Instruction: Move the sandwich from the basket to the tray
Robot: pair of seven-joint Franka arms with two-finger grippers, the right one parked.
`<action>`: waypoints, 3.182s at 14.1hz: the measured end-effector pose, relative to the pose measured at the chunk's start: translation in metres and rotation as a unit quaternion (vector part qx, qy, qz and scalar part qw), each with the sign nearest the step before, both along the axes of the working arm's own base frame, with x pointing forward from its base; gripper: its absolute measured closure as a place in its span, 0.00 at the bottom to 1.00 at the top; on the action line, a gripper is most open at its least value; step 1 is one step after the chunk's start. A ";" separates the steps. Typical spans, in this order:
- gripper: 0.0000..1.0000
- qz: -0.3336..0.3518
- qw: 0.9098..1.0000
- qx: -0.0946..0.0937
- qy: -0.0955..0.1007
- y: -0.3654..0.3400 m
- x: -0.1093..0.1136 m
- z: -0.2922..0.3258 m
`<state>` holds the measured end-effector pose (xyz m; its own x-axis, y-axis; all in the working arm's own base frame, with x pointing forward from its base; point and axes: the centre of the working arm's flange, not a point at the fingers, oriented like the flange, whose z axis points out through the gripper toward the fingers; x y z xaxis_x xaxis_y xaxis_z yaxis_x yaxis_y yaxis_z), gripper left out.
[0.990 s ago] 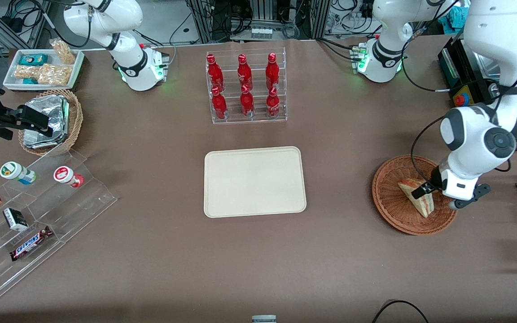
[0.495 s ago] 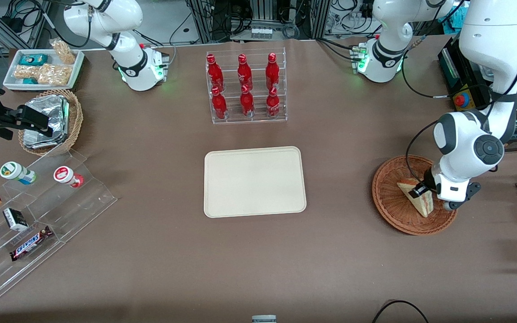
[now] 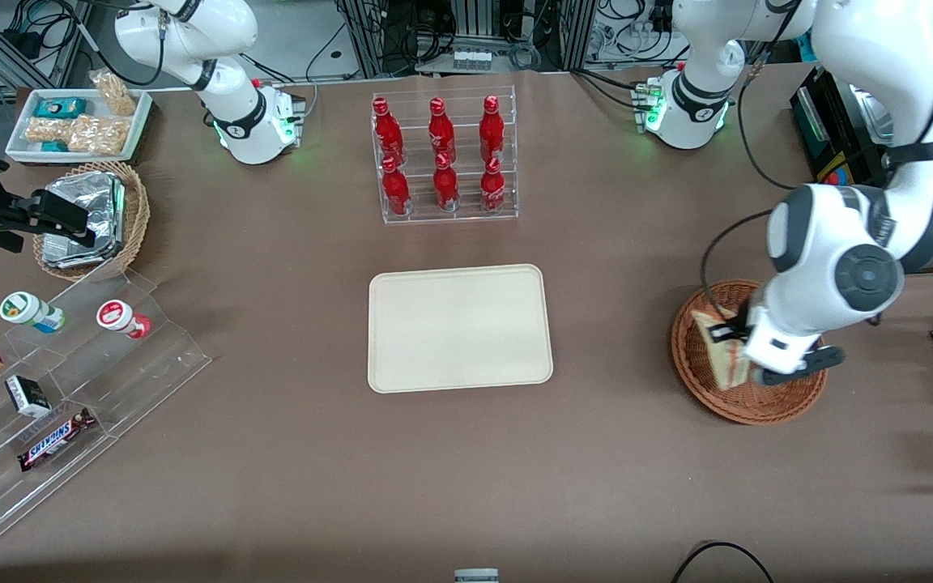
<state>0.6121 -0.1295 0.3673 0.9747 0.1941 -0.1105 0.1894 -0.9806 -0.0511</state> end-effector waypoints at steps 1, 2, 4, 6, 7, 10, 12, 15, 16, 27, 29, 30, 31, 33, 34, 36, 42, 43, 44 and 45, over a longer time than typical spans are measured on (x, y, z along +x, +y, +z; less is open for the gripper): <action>0.83 -0.023 1.000 0.000 0.000 -0.033 -0.001 -0.002; 0.84 -0.038 0.999 0.002 0.003 -0.069 -0.006 -0.011; 0.85 -0.049 0.999 0.006 0.010 -0.138 -0.017 -0.034; 0.85 -0.043 0.999 0.004 0.011 -0.204 -0.032 -0.051; 0.85 -0.036 0.999 0.001 0.008 -0.240 -0.041 -0.057; 0.85 -0.017 1.000 -0.004 -0.011 -0.330 -0.068 -0.073; 0.85 -0.014 0.999 -0.021 -0.034 -0.371 -0.084 -0.085; 0.85 -0.019 0.999 -0.027 -0.041 -0.408 -0.114 -0.108; 0.85 -0.019 0.999 -0.027 -0.041 -0.415 -0.120 -0.113; 0.26 -0.008 0.998 -0.033 -0.059 -0.427 -0.118 -0.099; 0.06 -0.005 0.998 -0.012 -0.059 -0.411 -0.112 -0.055; 0.00 0.001 0.998 0.000 -0.062 -0.398 -0.107 -0.032; 0.00 0.011 0.998 0.013 -0.059 -0.380 -0.101 -0.012; 0.00 0.042 0.997 0.032 -0.051 -0.333 -0.085 0.011; 0.00 0.054 0.997 0.037 -0.046 -0.309 -0.075 0.014; 0.00 0.052 0.997 0.042 -0.032 -0.256 -0.052 0.013; 0.00 -0.011 0.999 0.036 0.020 -0.103 -0.031 0.068; 0.00 -0.021 0.999 0.032 0.025 -0.083 -0.034 0.087; 0.00 -0.029 0.999 0.027 0.029 -0.065 -0.037 0.105; 0.00 -0.036 0.999 0.023 0.030 -0.051 -0.042 0.123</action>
<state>0.5700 -0.1803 0.4900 0.9783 0.1295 -0.1617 0.1132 -0.9879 -0.1061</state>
